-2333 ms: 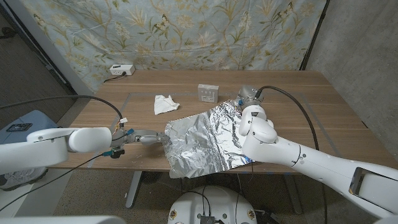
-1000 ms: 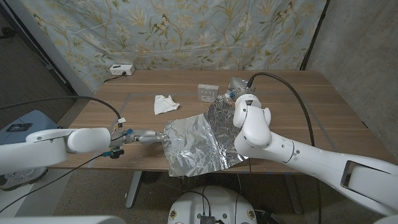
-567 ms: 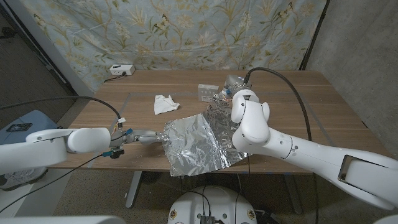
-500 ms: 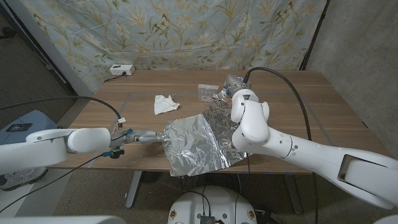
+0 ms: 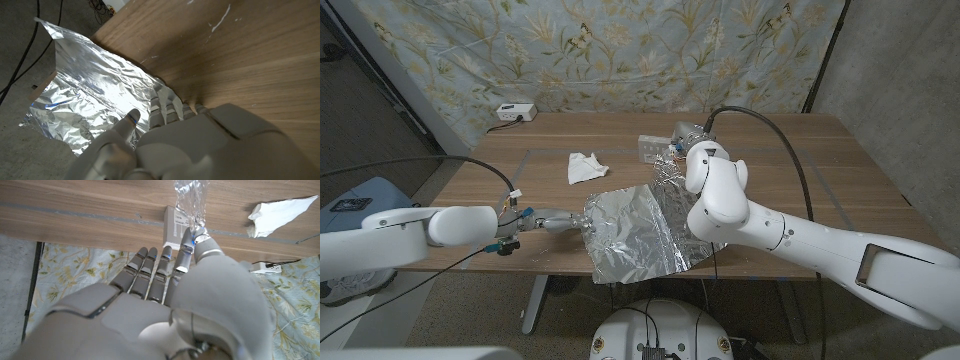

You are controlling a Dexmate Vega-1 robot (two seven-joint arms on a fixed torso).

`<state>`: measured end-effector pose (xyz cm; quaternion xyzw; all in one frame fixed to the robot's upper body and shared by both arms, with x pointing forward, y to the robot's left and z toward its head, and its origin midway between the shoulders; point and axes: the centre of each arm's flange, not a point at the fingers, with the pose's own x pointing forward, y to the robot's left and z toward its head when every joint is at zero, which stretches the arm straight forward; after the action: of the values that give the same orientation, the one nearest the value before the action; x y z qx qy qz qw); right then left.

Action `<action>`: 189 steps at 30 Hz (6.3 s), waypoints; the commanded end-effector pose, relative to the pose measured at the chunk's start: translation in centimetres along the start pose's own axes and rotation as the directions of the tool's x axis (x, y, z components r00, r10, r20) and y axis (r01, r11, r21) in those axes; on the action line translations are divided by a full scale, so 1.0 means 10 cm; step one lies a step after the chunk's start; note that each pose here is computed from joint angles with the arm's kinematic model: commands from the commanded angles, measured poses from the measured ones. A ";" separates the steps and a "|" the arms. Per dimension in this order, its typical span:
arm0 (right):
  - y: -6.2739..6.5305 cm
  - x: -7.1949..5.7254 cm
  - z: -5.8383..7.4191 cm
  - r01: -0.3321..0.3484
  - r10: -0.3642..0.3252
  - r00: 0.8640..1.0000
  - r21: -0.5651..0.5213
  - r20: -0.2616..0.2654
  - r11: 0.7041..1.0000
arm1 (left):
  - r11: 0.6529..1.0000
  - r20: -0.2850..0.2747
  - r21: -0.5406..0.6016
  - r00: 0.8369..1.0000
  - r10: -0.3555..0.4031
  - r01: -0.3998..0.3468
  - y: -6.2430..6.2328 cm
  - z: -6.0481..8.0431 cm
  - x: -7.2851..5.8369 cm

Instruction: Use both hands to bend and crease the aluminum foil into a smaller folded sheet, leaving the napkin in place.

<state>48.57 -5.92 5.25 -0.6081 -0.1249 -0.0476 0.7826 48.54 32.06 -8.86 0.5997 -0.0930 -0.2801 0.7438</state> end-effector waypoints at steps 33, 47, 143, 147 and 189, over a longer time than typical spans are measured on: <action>-0.11 0.24 0.42 -0.128 0.127 0.990 0.030 0.055 0.991 | 1.000 0.009 -0.016 1.000 0.007 -0.007 0.02 -0.01 0.00; -0.07 0.23 0.41 -0.178 0.174 0.984 0.129 0.039 0.976 | 1.000 0.008 -0.013 1.000 0.006 -0.006 0.02 -0.01 0.00; 0.34 0.28 1.29 -0.394 0.358 0.886 0.070 0.295 0.917 | 0.998 -0.094 0.064 0.996 0.001 0.005 0.16 0.04 -0.04; 0.37 0.32 1.29 -0.429 0.384 0.870 0.088 0.310 0.899 | 0.998 -0.095 0.069 0.996 0.002 0.005 0.16 0.05 -0.03; 0.61 0.47 1.33 -0.577 0.496 0.777 0.123 0.388 0.807 | 0.997 -0.072 0.071 0.997 0.011 -0.006 0.15 0.07 -0.03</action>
<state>52.17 8.86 4.32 -0.5344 -0.0898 0.2763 0.7937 48.44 31.90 -7.35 0.6369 -0.0704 -0.2524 0.7250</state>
